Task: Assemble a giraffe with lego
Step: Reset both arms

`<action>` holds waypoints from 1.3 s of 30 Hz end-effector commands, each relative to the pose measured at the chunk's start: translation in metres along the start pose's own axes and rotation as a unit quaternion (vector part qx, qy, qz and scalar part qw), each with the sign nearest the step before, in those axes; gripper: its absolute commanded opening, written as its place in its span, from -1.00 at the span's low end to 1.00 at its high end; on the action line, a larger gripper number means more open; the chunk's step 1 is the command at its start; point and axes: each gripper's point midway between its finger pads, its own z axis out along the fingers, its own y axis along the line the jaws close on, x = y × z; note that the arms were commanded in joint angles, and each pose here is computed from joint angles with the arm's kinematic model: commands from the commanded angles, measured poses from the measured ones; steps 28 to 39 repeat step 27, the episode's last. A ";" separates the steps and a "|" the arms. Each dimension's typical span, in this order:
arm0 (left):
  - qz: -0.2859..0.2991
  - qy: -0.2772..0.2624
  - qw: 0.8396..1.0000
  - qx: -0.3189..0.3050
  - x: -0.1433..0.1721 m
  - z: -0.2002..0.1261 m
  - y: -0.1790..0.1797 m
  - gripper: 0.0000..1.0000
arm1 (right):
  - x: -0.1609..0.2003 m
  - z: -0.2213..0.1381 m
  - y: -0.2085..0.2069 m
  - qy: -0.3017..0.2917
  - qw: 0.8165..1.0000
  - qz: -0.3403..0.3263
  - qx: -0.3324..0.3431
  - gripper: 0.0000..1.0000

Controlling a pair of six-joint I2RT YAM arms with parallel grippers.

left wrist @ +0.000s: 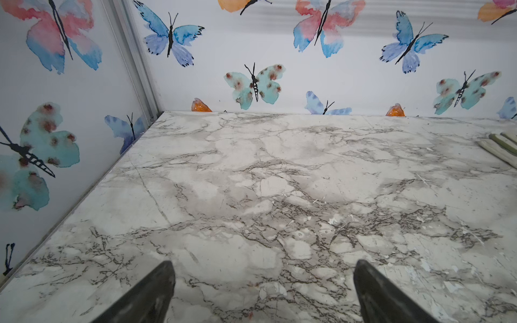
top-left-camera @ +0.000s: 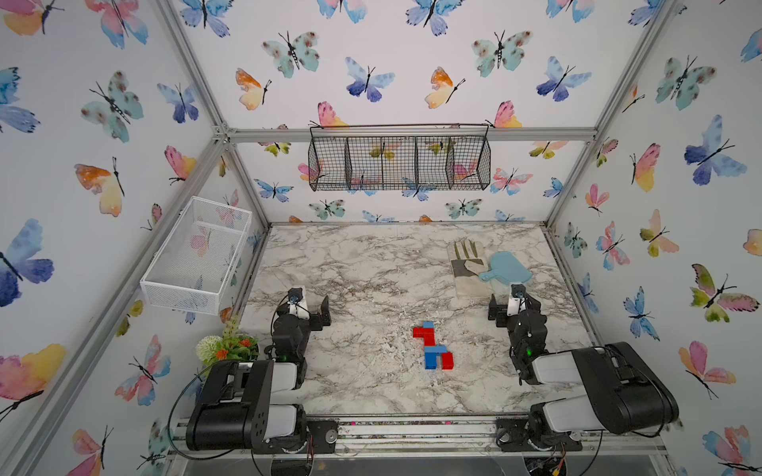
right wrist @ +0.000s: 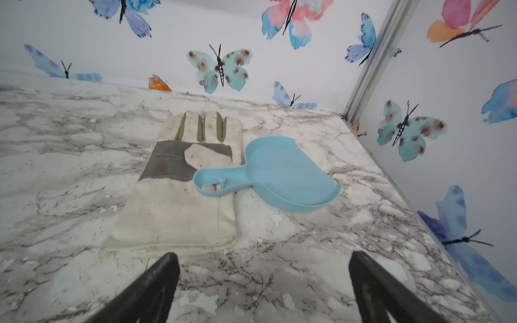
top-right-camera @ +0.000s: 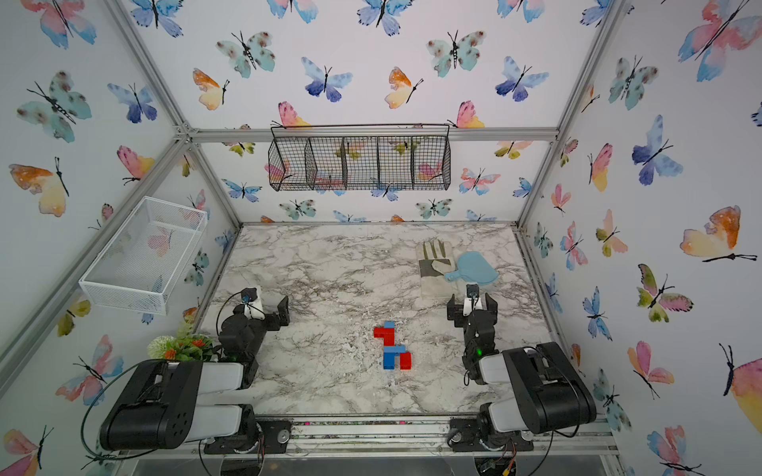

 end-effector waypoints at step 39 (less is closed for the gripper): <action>-0.002 -0.033 0.999 -0.015 -0.015 0.011 0.007 0.97 | 0.001 0.034 -0.012 0.008 0.998 0.055 -0.039 0.97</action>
